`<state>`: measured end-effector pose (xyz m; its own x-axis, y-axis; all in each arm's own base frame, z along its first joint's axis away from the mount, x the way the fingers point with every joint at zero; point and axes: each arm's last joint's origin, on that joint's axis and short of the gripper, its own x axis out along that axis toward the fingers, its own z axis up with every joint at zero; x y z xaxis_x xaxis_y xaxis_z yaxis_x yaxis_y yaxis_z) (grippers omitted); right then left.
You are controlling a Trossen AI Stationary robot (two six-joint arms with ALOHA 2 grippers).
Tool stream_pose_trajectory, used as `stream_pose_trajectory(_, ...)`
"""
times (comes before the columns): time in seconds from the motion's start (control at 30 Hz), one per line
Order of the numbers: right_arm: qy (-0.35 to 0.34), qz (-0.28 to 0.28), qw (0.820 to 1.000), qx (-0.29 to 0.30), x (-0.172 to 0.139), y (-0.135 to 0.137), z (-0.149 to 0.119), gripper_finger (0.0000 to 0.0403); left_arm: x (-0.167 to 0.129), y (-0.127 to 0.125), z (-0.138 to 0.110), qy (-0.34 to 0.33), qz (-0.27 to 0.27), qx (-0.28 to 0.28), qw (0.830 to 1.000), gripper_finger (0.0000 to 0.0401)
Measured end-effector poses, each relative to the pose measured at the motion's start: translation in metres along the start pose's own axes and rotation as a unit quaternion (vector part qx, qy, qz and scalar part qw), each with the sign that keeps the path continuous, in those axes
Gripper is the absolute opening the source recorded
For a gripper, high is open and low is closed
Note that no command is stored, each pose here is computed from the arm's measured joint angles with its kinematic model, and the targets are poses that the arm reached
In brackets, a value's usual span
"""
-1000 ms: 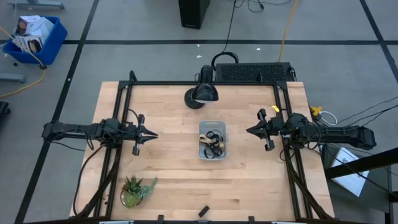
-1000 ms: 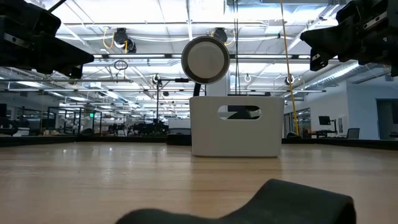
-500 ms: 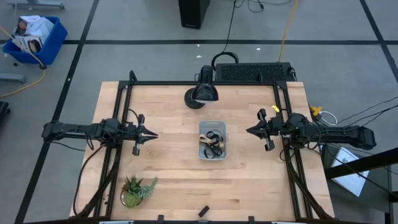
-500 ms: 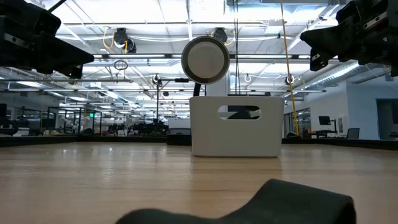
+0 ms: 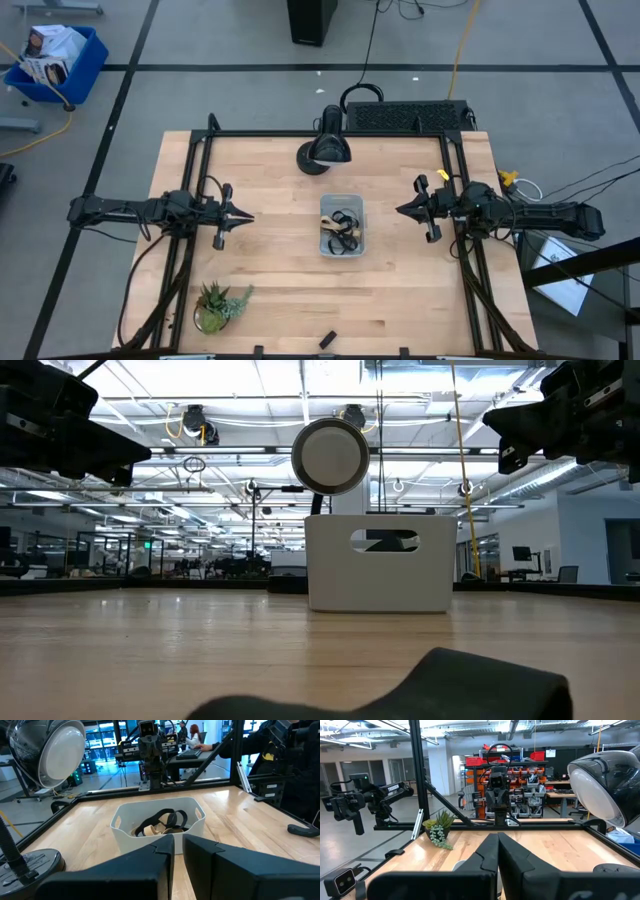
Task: Pick and place rubber bands into bin
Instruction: Return to home position
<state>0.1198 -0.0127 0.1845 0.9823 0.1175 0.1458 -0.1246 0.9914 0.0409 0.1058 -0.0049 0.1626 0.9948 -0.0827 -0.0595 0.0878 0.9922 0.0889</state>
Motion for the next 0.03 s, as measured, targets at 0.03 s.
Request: stream_pose_trajectory(0.03,0.000,0.000,1.000,0.000,0.0000,0.0000,0.0000,0.0000,0.0000,0.0000,0.0000,0.000,0.000,0.000,1.000,0.0047)
